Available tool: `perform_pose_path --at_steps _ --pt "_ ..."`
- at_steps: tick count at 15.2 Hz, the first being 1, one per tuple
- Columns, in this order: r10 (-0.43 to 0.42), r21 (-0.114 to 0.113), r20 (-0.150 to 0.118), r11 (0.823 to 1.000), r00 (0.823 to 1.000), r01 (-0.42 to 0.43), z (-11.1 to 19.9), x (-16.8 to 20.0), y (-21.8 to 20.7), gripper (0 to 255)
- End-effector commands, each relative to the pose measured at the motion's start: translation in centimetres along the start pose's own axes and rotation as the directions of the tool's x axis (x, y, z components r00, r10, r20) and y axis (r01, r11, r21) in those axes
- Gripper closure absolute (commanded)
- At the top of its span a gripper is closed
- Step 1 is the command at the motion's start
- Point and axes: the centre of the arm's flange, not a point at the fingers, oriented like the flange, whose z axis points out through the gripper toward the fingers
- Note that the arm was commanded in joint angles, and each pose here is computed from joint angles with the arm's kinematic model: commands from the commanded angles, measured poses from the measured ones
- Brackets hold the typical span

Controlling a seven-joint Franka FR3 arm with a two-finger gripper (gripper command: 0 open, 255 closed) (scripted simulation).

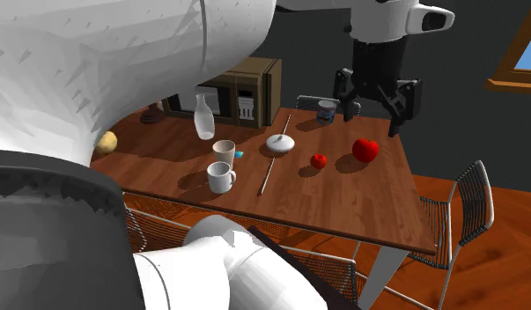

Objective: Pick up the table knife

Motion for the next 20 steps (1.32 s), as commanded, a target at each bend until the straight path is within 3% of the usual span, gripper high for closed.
perform_pose_path --at_steps 1,10,20 --pt "0.000 0.000 0.000 1.000 1.000 0.000 0.0 0.0 0.0 0" --pt "-0.106 0.010 0.034 0.994 0.994 0.106 7.7 4.9 -7.8 0" --pt "-0.223 0.026 0.071 0.975 0.972 0.222 16.4 9.0 -17.1 0"
